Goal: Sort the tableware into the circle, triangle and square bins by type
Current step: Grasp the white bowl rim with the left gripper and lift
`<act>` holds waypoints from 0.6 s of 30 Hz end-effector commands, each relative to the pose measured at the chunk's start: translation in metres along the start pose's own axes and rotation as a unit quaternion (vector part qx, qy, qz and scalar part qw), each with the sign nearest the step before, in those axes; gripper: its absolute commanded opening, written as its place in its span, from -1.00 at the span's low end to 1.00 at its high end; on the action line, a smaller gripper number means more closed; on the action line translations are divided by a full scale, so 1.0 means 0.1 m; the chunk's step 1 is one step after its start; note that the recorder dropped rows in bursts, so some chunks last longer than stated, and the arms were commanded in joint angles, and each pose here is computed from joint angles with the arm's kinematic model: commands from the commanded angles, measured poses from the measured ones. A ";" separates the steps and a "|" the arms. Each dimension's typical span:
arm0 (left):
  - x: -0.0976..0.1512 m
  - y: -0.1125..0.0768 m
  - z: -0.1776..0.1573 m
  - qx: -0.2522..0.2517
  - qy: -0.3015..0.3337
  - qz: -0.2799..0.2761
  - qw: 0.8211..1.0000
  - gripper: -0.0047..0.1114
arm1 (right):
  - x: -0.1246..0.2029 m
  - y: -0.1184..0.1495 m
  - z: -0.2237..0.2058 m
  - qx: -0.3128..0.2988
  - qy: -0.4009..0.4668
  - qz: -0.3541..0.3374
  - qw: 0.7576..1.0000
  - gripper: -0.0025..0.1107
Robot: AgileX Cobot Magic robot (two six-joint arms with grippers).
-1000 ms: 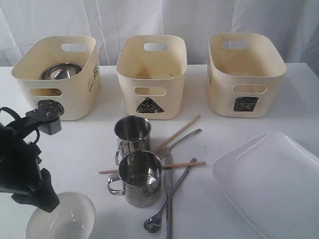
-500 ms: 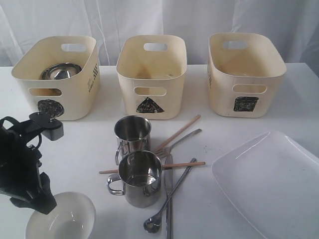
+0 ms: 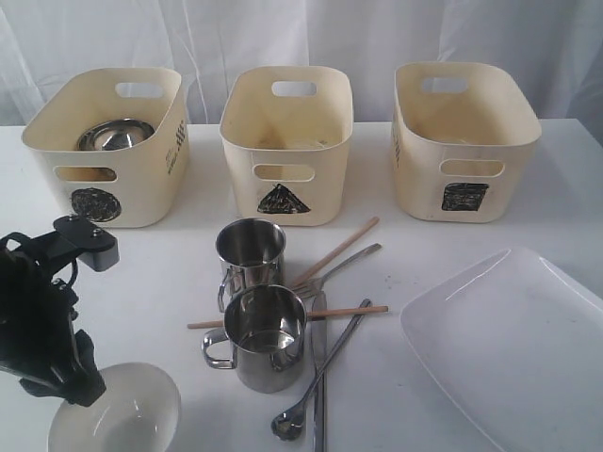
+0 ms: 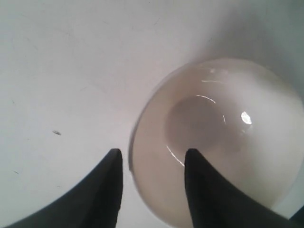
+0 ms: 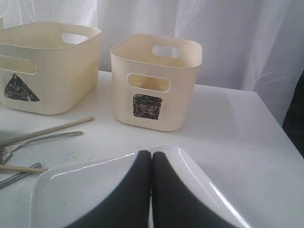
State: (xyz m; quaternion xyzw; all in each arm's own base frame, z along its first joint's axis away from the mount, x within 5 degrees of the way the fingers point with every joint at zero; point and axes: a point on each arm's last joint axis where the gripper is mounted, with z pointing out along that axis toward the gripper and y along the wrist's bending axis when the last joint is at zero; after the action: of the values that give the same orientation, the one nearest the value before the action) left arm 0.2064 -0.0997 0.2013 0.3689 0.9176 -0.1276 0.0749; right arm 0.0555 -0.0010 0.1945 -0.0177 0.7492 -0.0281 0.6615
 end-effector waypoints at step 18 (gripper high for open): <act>0.07 -0.03 0.11 0.006 -0.018 -0.017 1.000 -0.11 | 0.00 0.00 0.00 0.000 -0.001 0.001 1.000 -0.96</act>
State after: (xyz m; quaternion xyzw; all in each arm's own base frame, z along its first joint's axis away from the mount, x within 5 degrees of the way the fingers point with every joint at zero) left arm 0.2040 -0.0993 0.1909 0.3521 0.9218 -0.1313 0.0955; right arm 0.0555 -0.0010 0.1945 -0.0177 0.7492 -0.0281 0.6615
